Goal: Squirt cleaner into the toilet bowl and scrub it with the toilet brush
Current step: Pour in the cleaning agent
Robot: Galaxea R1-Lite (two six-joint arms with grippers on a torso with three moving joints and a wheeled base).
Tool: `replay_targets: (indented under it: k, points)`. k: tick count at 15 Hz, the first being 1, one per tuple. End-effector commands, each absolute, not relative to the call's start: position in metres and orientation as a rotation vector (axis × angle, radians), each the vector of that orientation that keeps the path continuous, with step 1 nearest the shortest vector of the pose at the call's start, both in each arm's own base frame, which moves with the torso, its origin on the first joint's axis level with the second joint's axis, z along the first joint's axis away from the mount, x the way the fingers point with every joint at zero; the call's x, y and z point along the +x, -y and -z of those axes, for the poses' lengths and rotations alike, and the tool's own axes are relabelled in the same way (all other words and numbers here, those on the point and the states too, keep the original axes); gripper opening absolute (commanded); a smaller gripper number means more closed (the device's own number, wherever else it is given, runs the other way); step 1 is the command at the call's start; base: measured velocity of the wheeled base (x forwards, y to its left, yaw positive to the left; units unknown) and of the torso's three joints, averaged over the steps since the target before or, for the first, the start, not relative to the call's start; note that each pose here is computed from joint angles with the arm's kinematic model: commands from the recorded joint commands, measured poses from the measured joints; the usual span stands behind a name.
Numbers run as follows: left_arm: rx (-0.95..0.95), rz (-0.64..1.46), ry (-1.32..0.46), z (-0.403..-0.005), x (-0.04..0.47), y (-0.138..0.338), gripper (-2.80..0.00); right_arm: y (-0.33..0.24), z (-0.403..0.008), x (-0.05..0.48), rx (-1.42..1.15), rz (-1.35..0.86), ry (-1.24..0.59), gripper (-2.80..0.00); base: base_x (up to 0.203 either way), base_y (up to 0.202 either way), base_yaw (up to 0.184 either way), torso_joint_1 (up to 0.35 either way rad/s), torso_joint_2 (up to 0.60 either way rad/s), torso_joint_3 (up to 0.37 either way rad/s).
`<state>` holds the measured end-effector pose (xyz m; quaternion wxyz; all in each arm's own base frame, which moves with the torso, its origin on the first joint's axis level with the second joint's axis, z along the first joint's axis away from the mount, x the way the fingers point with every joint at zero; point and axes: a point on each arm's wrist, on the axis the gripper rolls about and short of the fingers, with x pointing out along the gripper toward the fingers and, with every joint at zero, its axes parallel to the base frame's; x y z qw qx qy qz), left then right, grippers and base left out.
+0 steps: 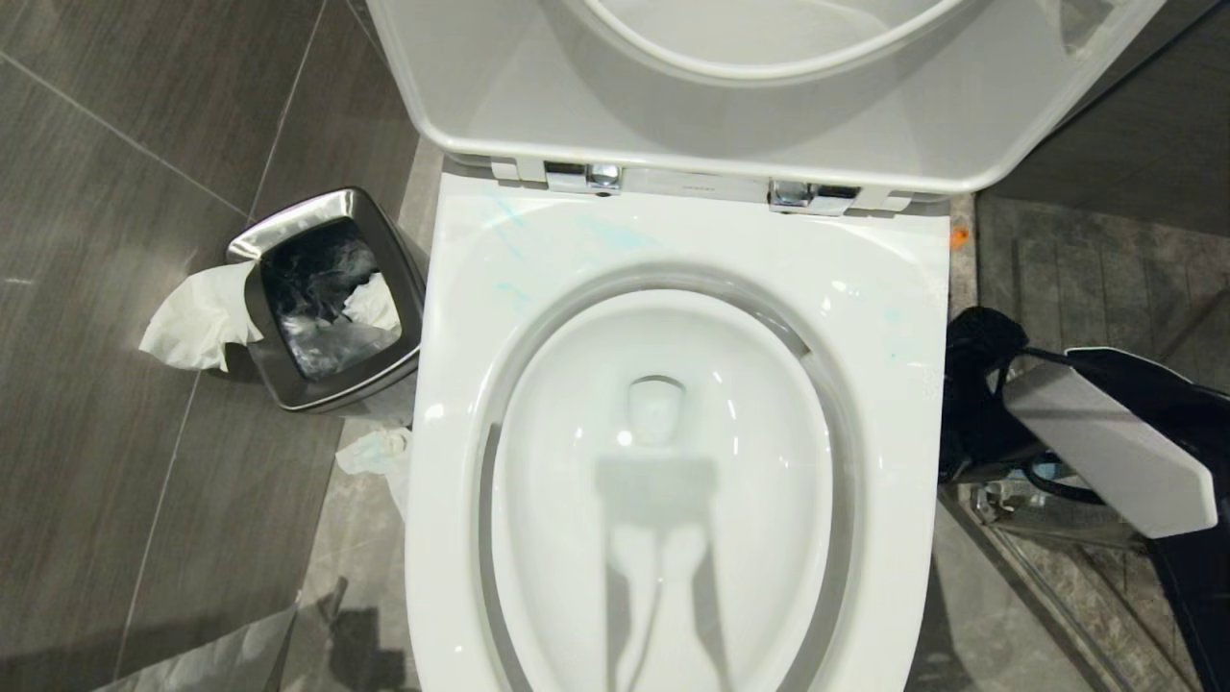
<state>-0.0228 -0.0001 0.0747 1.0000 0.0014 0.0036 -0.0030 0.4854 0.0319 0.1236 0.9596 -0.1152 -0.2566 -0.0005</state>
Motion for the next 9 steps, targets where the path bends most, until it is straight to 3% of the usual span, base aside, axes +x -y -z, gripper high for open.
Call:
replay_targets:
  k: [1, 9]
  points:
    - [0.003, 0.006, -0.009, -0.074, -0.023, 0.0, -2.8, -0.025, -0.166, 0.464, -0.233, 0.025, 0.58, -2.8, 0.0, 0.0, 0.0, 0.0, 0.0, 0.0]
    - [0.003, 0.006, -0.009, -0.074, -0.023, 0.0, -2.8, -0.007, -0.227, 0.385, -0.223, 0.06, 0.585, -2.8, 0.0, 0.0, 0.0, 0.0, 0.0, 0.0]
